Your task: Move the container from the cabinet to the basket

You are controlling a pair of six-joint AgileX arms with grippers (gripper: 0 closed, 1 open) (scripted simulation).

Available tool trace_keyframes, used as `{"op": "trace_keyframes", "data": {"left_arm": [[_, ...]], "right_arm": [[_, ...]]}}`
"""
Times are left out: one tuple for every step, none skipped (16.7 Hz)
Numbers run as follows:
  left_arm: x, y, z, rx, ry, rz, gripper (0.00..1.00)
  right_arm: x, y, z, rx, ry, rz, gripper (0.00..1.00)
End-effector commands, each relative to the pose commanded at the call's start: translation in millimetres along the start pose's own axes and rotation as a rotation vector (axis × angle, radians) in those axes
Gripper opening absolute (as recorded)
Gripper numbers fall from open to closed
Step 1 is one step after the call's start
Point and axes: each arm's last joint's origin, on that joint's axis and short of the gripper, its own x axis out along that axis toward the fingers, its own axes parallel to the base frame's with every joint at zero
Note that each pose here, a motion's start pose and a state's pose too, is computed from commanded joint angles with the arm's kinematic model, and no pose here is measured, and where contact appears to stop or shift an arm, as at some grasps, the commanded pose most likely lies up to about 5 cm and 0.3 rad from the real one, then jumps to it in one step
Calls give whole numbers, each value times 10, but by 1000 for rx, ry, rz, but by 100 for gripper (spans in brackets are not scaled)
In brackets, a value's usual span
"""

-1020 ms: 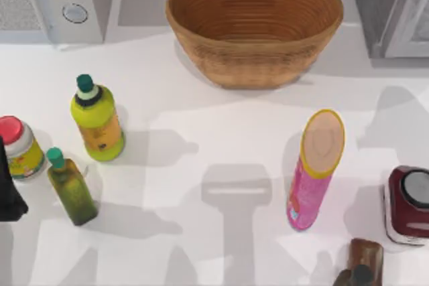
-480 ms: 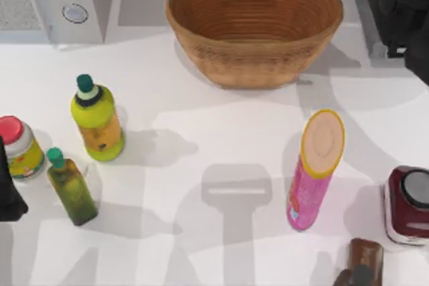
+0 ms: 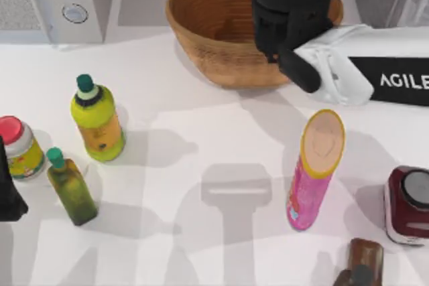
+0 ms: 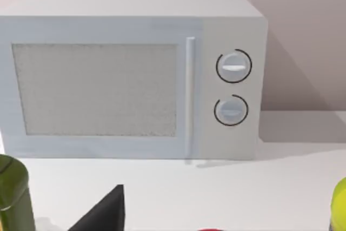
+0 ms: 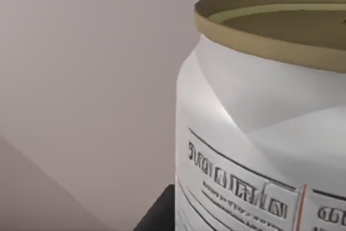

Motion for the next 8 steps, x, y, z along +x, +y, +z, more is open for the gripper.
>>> {"op": "trace_keyframes", "data": {"left_arm": [[0, 0, 0, 0, 0, 0, 100], [0, 0, 0, 0, 0, 0, 100], [0, 0, 0, 0, 0, 0, 100], [0, 0, 0, 0, 0, 0, 100], [0, 0, 0, 0, 0, 0, 100], [0, 0, 0, 0, 0, 0, 100], [0, 0, 0, 0, 0, 0, 100], [0, 0, 0, 0, 0, 0, 100]], "right_arm": [[9, 34, -19, 2, -2, 0, 0], [12, 43, -24, 2, -2, 0, 0], [12, 43, -24, 2, -2, 0, 0], [12, 43, -24, 2, -2, 0, 0], [12, 43, -24, 2, -2, 0, 0], [20, 23, -66, -4, 9, -1, 0], [31, 22, -71, -4, 9, -1, 0], [64, 26, -87, -4, 9, -1, 0]]}}
